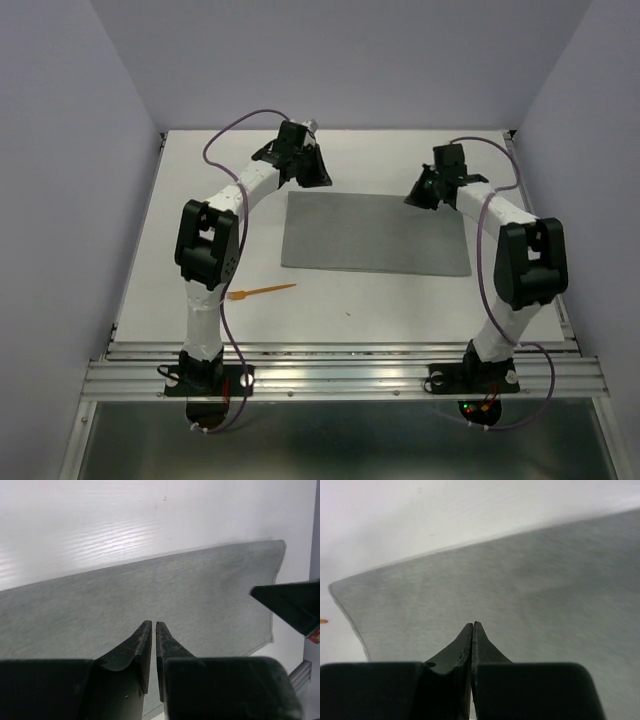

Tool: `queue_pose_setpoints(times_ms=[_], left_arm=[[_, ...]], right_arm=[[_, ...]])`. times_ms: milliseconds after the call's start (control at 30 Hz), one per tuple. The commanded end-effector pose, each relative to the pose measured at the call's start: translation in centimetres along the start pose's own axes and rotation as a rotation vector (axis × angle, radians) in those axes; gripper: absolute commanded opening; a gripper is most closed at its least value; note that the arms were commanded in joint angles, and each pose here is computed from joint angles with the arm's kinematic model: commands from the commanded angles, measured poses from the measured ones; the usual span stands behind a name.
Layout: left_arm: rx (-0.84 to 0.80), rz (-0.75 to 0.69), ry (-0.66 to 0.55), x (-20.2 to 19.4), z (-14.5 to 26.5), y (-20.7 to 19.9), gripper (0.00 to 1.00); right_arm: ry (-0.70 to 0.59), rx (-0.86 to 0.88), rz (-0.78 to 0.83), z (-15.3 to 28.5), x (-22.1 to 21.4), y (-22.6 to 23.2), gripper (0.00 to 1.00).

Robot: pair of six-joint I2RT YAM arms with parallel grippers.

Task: Fold the napkin into a case and place the utensils inside
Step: Smooth out the rectangle-folded napkin at the center of the board.

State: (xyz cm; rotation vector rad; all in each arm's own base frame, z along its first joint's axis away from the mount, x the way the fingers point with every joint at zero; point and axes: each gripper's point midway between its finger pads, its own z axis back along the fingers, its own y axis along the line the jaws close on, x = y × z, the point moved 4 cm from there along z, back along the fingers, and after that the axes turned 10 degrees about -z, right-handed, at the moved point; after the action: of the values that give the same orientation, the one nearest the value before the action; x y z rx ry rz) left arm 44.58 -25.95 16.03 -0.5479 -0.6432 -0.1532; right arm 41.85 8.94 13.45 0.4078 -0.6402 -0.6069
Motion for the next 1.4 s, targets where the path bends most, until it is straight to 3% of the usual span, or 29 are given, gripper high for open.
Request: queue_pose_setpoints(times_ms=[0,167,333,500,767,1000,1200,1367], left_arm=[[-0.154,0.011,0.037,0.3,-3.1,-3.7,0.21],[-0.209,0.007,0.05,1.0,-6.5,-5.3,0.18],[-0.254,0.03,0.072,0.7,-8.6,-5.6,0.09],[-0.237,0.044,0.094,-0.3,-9.9,-4.8,0.08],[-0.179,0.044,0.128,-2.1,-11.9,-2.9,0.08],[-0.151,0.054,0.177,-3.8,-12.8,-1.8,0.07],[-0.137,0.056,0.182,-4.1,-12.6,-1.6,0.07],[-0.125,0.043,0.191,-4.3,-12.1,-1.4,0.07]], right_arm=[[0.051,0.139,0.024,-2.9,-0.2,5.7,0.01],[0.112,0.196,0.018,-7.4,-0.2,8.6,0.01],[0.155,0.182,-0.011,-10.1,-0.8,8.3,0.01],[0.18,0.156,-0.009,-11.1,-2.0,7.5,0.01],[0.157,0.135,-0.006,-11.0,-2.0,7.0,0.01],[0.062,0.238,0.045,-7.9,-0.9,10.1,0.01],[0.156,0.174,0.068,-10.0,-3.8,8.5,0.01],[0.12,0.096,0.054,-11.1,-3.9,6.9,0.01]])
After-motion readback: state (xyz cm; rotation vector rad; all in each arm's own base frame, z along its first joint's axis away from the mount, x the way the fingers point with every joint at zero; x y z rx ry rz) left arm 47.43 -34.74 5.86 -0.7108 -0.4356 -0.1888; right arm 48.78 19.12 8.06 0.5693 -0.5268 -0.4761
